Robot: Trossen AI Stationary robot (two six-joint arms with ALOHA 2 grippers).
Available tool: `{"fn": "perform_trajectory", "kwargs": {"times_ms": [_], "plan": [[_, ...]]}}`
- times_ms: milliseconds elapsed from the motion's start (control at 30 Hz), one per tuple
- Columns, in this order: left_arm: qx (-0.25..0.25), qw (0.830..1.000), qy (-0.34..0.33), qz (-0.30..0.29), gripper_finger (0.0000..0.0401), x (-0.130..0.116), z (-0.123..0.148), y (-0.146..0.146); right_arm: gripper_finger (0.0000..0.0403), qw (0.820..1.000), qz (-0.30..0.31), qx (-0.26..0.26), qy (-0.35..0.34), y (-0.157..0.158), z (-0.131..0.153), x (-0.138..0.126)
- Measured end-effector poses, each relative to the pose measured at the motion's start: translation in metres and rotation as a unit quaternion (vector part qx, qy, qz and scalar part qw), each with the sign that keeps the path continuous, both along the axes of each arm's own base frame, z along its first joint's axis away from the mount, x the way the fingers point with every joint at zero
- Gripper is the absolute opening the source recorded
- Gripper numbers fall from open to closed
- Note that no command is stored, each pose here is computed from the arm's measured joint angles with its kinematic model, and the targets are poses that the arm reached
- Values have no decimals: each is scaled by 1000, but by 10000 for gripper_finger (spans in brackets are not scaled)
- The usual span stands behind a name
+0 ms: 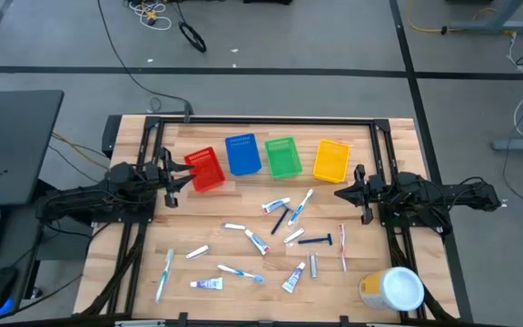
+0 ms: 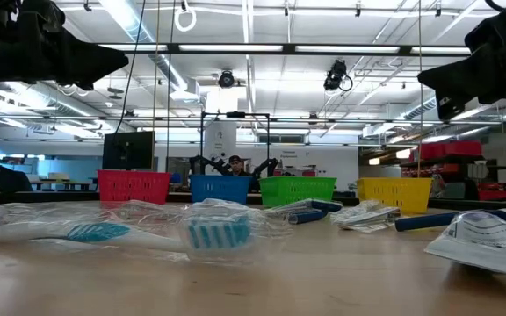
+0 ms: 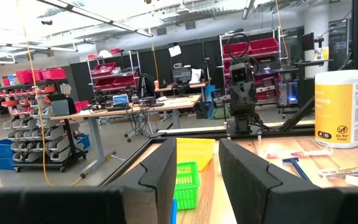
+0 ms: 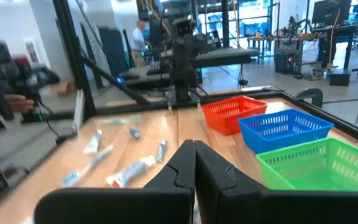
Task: Pick & Place Travel size toiletries
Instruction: Put the toothpaste into the red bin
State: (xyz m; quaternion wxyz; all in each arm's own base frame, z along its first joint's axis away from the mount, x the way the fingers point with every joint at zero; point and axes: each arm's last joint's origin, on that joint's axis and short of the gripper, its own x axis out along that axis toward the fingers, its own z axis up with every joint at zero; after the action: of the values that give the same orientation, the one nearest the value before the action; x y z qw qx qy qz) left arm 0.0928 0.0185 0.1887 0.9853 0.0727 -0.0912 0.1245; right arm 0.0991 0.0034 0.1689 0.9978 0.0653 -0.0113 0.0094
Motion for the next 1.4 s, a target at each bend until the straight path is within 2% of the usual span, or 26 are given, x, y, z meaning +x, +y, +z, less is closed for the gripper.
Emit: {"fn": "perform_trajectory", "kwargs": {"times_ms": [233, 333, 500, 667, 767, 867, 933, 1033, 1133, 1267, 1400], "plan": [[3, 1000, -4, 7, 128, 0, 1, 0, 3, 998, 0, 11, -62, 0, 12, -1], [10, 1000, -13, 24, 128, -1, 3, 1, 3, 997, -22, 11, -74, -1, 14, -1], [-7, 999, -45, 9, 128, -2, 8, 0, 3, 989, -133, 15, -65, -8, 13, -2], [-14, 997, -71, 5, 128, -4, 12, 0, 3, 963, -251, 35, -94, -14, 18, -6], [-33, 996, -82, 18, 128, -4, 13, 1, 3, 951, -284, 48, -111, -16, 21, -7], [-86, 990, -107, 20, 128, -5, 15, 2, 3, 954, -273, 21, -120, -16, 24, -8], [-98, 987, -126, 26, 128, -6, 18, 2, 4, 961, -245, -2, -130, -14, 27, -7], [-62, 987, -142, 39, 128, -7, 22, 2, 12, 963, -218, -37, -154, -13, 33, -7], [-30, 991, -133, 15, 128, -5, 23, 1, 33, 964, -192, -69, -174, -12, 37, -5], [-25, 994, -101, -18, 128, 2, 25, 0, 65, 964, -177, -76, -182, -13, 39, -1], [-32, 996, -74, -26, 128, 9, 36, 1, 89, 966, -177, -78, -173, -14, 40, 5]]}}
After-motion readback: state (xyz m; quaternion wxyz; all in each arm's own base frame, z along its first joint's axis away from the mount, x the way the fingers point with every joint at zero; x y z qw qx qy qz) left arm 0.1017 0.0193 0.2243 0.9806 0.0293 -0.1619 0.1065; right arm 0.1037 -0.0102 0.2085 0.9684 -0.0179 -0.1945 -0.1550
